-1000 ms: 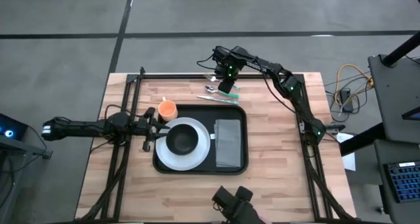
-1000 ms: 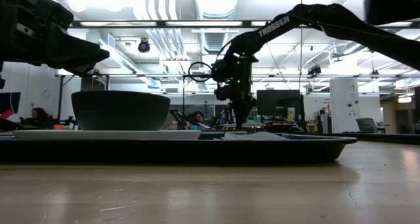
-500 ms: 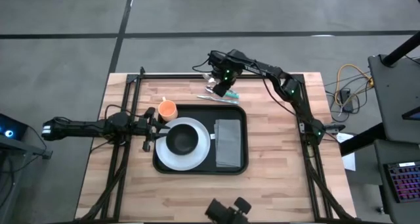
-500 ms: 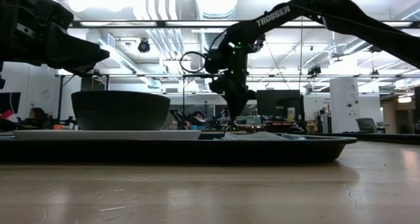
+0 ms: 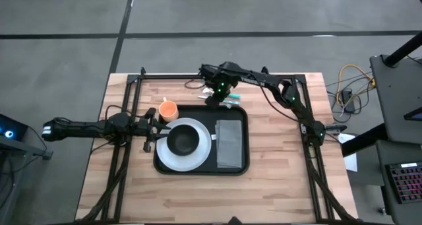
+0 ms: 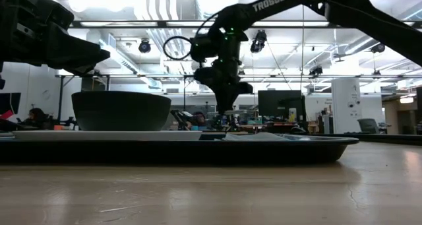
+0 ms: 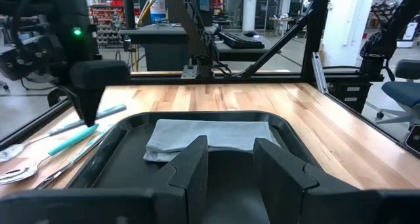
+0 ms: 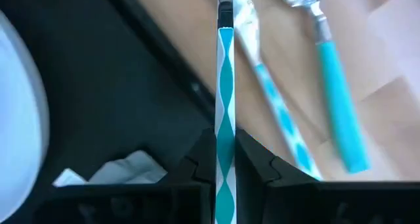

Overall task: Set up tray
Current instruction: Put the blue fork on the gray tablecloth on the black table tray

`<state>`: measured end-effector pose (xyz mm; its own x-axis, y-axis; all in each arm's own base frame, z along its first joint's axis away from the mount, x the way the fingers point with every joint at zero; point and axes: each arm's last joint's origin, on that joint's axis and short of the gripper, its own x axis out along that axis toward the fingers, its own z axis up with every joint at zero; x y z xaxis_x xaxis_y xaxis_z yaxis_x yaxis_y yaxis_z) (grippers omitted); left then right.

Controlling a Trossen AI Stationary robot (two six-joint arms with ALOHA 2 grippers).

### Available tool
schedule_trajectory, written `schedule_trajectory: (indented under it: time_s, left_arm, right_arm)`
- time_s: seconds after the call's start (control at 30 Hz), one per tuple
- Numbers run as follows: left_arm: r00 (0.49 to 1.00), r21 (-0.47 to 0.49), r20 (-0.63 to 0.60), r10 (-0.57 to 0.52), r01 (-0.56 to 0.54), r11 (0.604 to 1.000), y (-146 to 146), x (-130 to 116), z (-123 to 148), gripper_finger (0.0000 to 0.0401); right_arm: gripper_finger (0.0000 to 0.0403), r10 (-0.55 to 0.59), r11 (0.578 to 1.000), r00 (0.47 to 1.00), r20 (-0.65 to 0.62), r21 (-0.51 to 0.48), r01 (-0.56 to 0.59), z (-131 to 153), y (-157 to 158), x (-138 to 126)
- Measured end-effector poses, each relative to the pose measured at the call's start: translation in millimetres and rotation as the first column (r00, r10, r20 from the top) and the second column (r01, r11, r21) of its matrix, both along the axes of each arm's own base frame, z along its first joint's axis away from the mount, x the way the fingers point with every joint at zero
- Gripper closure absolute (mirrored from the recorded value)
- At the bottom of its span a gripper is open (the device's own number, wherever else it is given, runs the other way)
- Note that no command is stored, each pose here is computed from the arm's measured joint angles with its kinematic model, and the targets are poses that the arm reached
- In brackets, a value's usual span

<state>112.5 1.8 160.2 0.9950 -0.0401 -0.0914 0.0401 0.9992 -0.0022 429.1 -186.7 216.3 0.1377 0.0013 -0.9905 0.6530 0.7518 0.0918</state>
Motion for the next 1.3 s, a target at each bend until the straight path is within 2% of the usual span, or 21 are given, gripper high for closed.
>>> schedule_trajectory:
  time_s: [0.63, 1.03, 1.3]
  left_arm:
    - [1.000, 0.000, 0.000, 0.000, 0.000, 1.000, 0, 0, 0, 0.0296]
    - [1.000, 0.000, 0.000, 0.000, 0.000, 1.000, 0, 0, 0, 0.0296]
    - [1.000, 0.000, 0.000, 0.000, 0.000, 1.000, 0, 0, 0, 0.0296]
  right_arm:
    - [0.0384, -0.147, 0.989, 0.989, -0.010, 0.012, 0.147, 0, 86, 28]
    - [0.0384, -0.279, 0.959, 0.960, -0.032, 0.039, 0.281, -2, 133, 35]
    - [0.0384, -0.355, 0.934, 0.931, -0.087, 0.016, 0.358, -12, 170, 32]
